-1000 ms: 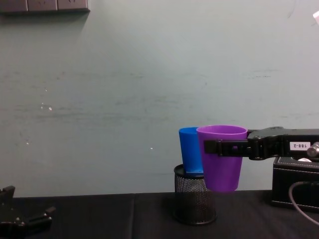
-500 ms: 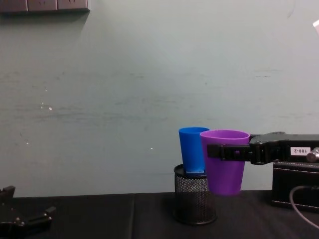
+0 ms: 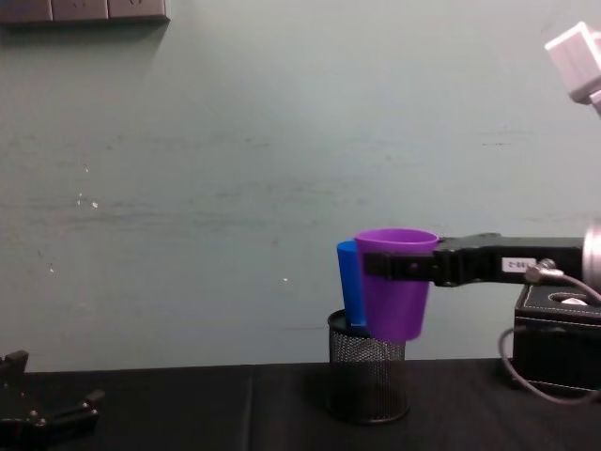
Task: Pick up one cup with a gripper and tap it against the other cup.
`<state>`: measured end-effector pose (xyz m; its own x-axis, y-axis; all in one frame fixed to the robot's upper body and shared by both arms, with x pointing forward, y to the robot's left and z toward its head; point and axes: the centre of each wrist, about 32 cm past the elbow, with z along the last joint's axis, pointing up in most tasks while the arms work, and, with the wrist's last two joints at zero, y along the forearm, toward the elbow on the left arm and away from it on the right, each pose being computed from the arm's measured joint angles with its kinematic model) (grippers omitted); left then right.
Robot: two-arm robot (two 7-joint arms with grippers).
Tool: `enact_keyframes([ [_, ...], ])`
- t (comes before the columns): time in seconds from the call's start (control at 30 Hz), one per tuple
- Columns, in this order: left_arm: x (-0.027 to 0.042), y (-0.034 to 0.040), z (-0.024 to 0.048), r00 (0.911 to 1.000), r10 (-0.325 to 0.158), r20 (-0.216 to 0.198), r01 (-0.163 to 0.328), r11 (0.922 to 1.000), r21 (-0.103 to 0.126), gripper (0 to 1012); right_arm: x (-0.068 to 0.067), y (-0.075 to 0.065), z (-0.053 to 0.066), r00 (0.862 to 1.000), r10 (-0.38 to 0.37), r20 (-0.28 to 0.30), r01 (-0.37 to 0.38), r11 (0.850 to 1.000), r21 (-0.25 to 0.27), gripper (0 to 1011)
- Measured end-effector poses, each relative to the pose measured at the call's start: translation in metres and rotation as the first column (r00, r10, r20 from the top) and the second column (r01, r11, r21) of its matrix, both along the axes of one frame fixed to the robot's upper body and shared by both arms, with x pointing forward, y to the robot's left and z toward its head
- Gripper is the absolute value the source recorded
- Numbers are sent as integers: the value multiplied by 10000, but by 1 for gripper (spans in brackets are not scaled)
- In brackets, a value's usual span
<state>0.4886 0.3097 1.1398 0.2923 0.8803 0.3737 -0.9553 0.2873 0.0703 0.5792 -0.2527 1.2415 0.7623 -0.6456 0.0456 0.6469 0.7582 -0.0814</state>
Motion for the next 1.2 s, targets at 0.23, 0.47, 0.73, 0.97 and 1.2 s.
enact_keyframes([
  [0.23, 0, 0, 0, 10000, 0, 1, 0, 10000, 0, 1011, 220, 95, 62, 10000, -15, -42, 16, 9997, 230, 729],
  [0.47, 0, 0, 0, 10000, 0, 1, 0, 10000, 0, 1011, 394, 133, 108, 9995, -171, -271, 179, 9994, 299, 729],
  [0.73, 0, 0, 0, 10000, 0, 0, 0, 10000, 0, 1011, 535, 137, 102, 9978, -397, -530, 417, 9984, 373, 729],
  [0.97, 0, 0, 0, 10000, 0, 0, 0, 10000, 0, 1011, 596, 134, 98, 9979, -460, -452, 486, 9971, 587, 729],
  [1.2, 0, 0, 0, 10000, 0, 0, 0, 10000, 0, 1011, 610, 128, 103, 9978, -504, -424, 531, 9965, 645, 729],
])
